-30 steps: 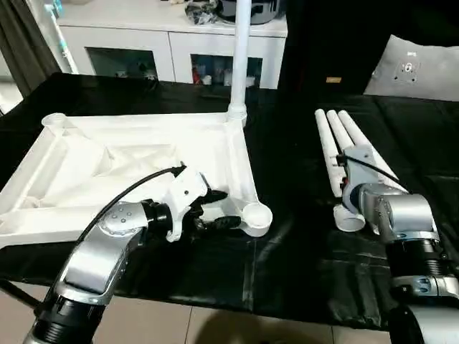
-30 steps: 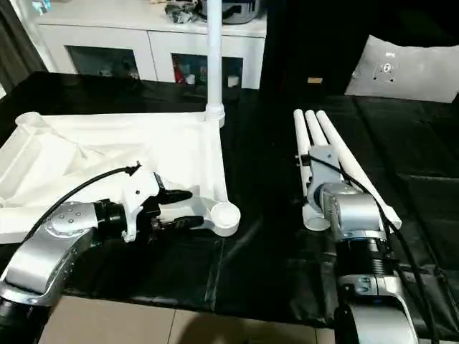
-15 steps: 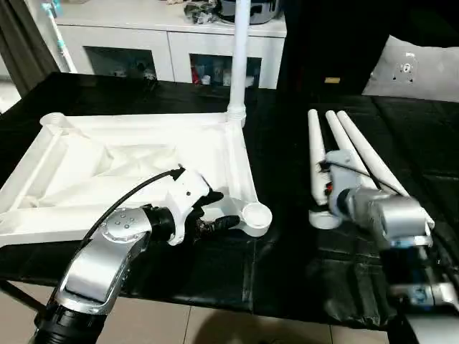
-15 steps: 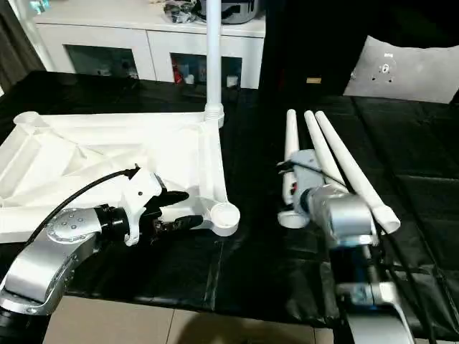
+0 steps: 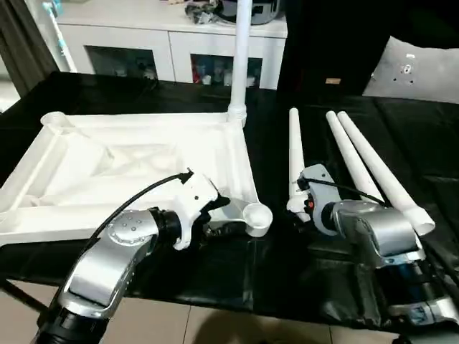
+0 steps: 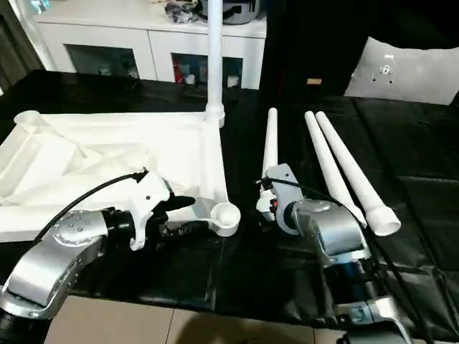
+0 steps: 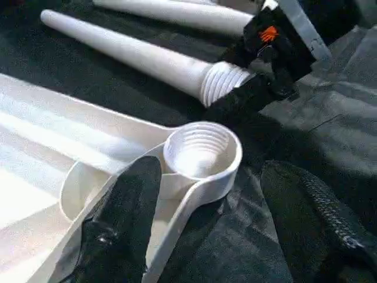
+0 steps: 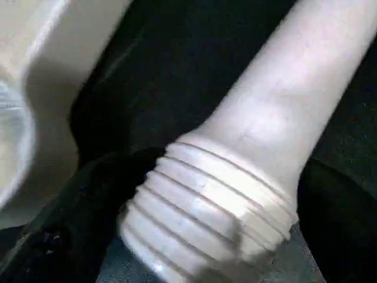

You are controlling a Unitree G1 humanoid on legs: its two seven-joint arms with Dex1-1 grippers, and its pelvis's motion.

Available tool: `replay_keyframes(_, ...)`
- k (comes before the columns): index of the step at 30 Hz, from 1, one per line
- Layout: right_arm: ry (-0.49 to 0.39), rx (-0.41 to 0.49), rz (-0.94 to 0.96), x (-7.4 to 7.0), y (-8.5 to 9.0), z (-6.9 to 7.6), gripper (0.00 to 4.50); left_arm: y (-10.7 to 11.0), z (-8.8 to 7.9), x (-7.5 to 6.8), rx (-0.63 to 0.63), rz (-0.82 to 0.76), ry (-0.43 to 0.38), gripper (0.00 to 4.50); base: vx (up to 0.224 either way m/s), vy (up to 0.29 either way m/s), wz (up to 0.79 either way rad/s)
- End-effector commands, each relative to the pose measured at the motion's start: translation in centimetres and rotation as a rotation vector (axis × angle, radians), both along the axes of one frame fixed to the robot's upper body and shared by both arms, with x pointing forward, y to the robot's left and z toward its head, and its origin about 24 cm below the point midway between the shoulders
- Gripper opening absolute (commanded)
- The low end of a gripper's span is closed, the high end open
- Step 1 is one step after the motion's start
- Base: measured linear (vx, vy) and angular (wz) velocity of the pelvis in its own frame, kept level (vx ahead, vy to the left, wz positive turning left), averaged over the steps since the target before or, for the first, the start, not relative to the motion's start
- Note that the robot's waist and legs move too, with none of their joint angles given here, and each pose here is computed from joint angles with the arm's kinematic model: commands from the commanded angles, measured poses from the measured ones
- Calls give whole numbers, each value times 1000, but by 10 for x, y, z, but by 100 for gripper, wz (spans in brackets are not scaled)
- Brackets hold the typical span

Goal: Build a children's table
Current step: Pick table leg

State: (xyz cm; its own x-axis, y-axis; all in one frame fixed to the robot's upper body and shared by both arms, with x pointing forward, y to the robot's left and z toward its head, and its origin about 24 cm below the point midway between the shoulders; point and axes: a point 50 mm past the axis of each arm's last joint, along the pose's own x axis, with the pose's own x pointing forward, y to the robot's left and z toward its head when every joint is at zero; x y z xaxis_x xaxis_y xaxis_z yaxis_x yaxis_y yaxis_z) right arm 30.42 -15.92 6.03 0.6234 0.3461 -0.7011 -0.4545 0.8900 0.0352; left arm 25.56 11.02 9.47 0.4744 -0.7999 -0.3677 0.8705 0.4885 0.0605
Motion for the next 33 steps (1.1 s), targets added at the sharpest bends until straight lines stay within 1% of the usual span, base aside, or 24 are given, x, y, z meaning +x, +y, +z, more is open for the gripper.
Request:
replay_keyframes(1, -12, -12, 11, 0, -2, 5, 450, -4, 5, 0, 2, -14, -14, 304, 0, 0, 0)
replay_keyframes(5, -18, -29, -19, 1, -7, 8, 450, -5, 6, 1, 1, -13, -20, 304, 0, 0, 0)
replay_keyframes(10, -24, -29, -36, 0, -9, 13, 450, -5, 6, 1, -1, -11, -19, 304, 0, 0, 0)
replay_keyframes(12, -50, -16, -82, 3, -12, 17, 450, -5, 7, 0, -1, -9, -17, 304, 0, 0, 0)
replay_keyframes(14, -92, -3, -147, 12, -14, 22, 450, -5, 7, 0, -1, -8, -16, 304, 0, 0, 0)
replay_keyframes(16, -120, -10, -192, 20, -16, 25, 450, -4, 7, 0, 4, -9, -16, 304, 0, 0, 0)
replay_keyframes(18, -130, -9, -231, 28, -17, 25, 450, -4, 7, 0, 8, -10, -16, 304, 0, 0, 0)
replay_keyframes(20, -127, -2, -237, 30, -17, 25, 450, -4, 7, 1, 9, -10, -16, 304, 0, 0, 0)
replay_keyframes(21, -126, 11, -253, 34, -17, 24, 450, -4, 7, 1, 10, -13, -17, 304, 0, 0, 0)
replay_keyframes(23, -120, 30, -268, 37, -16, 22, 450, -5, 7, 1, 10, -14, -18, 304, 0, 0, 0)
replay_keyframes(24, -112, 37, -284, 41, -16, 18, 450, -5, 8, 1, 12, -14, -19, 304, 0, 0, 0)
replay_keyframes(25, -112, 37, -284, 41, -16, 18, 450, -5, 8, 1, 12, -14, -19, 304, 0, 0, 0)
replay_keyframes(26, -96, 37, -298, 44, -16, 14, 450, -4, 8, 1, 13, -13, -20, 304, 0, 0, 0)
replay_keyframes(29, -81, 20, -313, 46, -17, 8, 450, -5, 7, 1, 13, -15, -19, 304, 0, 0, 0)
replay_keyframes(33, -40, 49, -325, 47, -15, -5, 450, -6, 6, 1, 13, -16, -18, 304, 0, 0, 0)
